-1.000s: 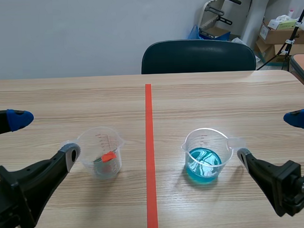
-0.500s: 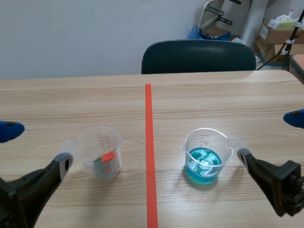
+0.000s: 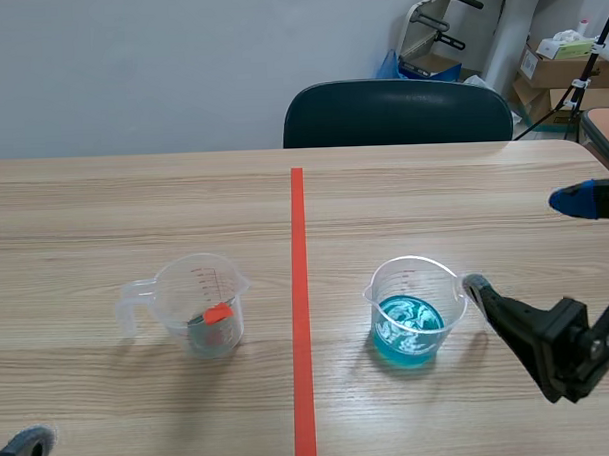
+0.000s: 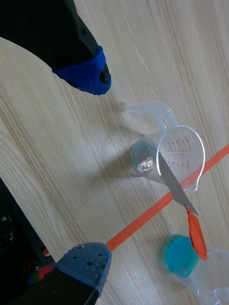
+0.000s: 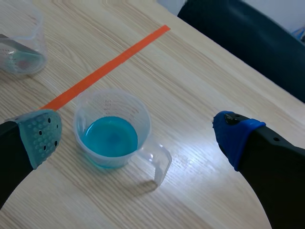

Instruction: Do the redox reaction experiment

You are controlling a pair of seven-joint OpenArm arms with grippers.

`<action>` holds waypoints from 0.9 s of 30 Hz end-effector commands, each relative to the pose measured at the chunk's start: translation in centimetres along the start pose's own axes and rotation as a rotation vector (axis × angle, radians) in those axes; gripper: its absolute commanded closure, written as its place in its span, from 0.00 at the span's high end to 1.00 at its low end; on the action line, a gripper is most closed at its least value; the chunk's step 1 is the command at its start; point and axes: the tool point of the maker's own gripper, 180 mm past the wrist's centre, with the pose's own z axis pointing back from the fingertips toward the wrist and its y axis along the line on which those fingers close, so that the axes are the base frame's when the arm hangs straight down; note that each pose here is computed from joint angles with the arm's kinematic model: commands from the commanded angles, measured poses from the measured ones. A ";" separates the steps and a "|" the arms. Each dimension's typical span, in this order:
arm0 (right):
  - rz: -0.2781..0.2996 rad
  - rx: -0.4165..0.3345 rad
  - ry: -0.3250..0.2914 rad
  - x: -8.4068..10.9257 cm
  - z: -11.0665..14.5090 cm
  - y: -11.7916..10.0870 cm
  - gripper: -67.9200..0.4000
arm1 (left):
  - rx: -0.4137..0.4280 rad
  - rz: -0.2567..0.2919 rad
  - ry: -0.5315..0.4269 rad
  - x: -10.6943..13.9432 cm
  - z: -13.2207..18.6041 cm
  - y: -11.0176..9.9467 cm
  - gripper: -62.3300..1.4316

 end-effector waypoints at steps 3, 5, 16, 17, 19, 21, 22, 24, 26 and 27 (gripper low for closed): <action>0.086 0.077 -0.066 2.4 -1.4 0.6 1.00 | 0.004 0.009 -0.019 0.6 0.9 -0.2 1.00; 0.126 0.138 -0.078 2.9 -2.1 1.4 1.00 | 0.010 0.022 -0.006 0.3 1.5 -0.2 1.00; 0.291 0.465 -0.176 3.7 -5.9 6.1 1.00 | 0.060 0.080 -0.014 0.4 2.1 0.0 1.00; 0.299 0.495 -0.190 3.8 -6.2 6.6 1.00 | 0.061 0.081 -0.016 0.4 2.1 0.0 1.00; 0.309 0.545 -0.219 4.1 -6.9 7.5 1.00 | 0.066 0.077 -0.023 0.7 2.0 0.1 1.00; 0.322 0.591 -0.244 4.4 -7.5 8.5 1.00 | 0.073 0.071 -0.032 1.0 1.9 0.1 1.00; 0.330 0.614 -0.255 4.6 -7.8 9.0 1.00 | 0.076 0.069 -0.036 1.2 1.9 0.1 1.00; 0.351 0.657 -0.269 4.8 -8.5 10.0 1.00 | 0.086 0.063 -0.046 1.6 1.8 0.2 1.00; 0.358 0.689 -0.280 5.0 -9.3 11.0 1.00 | 0.096 0.061 -0.061 2.1 1.8 0.2 1.00; 0.361 0.703 -0.284 5.1 -9.7 11.5 1.00 | 0.097 0.062 -0.065 2.3 1.7 0.2 1.00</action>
